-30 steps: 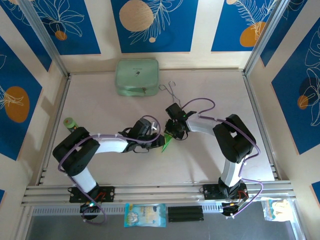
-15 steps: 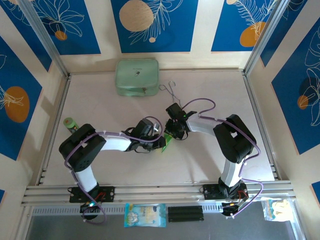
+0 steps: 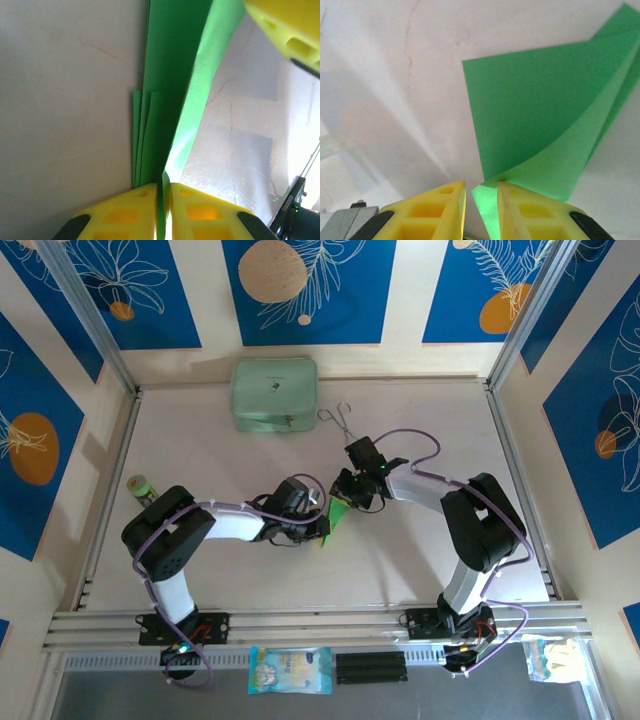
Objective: Fold a paper plane with a square sheet of paper (pick it up from the middle)
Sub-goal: Fold the wing for the fifth time at the center of the table.
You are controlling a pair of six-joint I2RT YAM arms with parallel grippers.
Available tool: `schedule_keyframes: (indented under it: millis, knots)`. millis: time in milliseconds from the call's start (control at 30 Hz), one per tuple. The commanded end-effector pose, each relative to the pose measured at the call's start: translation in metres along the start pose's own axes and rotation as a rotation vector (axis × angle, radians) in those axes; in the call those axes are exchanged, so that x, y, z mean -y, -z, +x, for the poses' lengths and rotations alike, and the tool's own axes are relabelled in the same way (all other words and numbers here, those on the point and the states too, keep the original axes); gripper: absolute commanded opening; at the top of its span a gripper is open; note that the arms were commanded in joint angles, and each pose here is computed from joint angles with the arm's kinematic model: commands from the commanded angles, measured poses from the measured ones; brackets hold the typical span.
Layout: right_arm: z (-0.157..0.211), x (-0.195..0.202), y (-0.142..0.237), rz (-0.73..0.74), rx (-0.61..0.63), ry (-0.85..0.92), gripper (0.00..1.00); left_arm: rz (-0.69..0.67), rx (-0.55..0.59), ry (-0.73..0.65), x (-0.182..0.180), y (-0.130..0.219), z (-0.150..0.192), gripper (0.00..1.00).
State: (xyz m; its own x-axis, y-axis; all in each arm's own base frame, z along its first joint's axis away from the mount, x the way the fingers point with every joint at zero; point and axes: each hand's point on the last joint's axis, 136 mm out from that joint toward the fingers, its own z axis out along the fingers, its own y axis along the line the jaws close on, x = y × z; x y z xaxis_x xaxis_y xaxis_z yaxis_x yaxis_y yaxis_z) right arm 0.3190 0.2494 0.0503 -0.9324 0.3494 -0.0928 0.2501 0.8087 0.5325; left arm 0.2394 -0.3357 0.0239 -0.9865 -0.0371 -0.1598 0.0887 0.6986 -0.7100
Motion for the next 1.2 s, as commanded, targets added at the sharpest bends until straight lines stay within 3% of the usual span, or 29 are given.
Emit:
schedule_keyframes:
  millis: [0, 467, 767, 1167]
  knots:
    - [0.011, -0.009, 0.004, -0.089, -0.063, 0.146, 0.24, -0.045, -0.017, 0.005, -0.015, -0.003, 0.004, 0.14]
    - [0.027, -0.004, 0.004, -0.204, -0.129, 0.341, 0.25, -0.046, -0.007, 0.018, -0.017, -0.001, 0.004, 0.12]
    - [0.026, -0.002, -0.013, -0.183, -0.165, 0.345, 0.25, -0.033, -0.004, 0.029, -0.018, 0.0, 0.003, 0.11]
    - [0.014, 0.006, -0.033, -0.049, -0.169, 0.294, 0.24, -0.03, -0.003, 0.03, -0.018, 0.001, 0.003, 0.11]
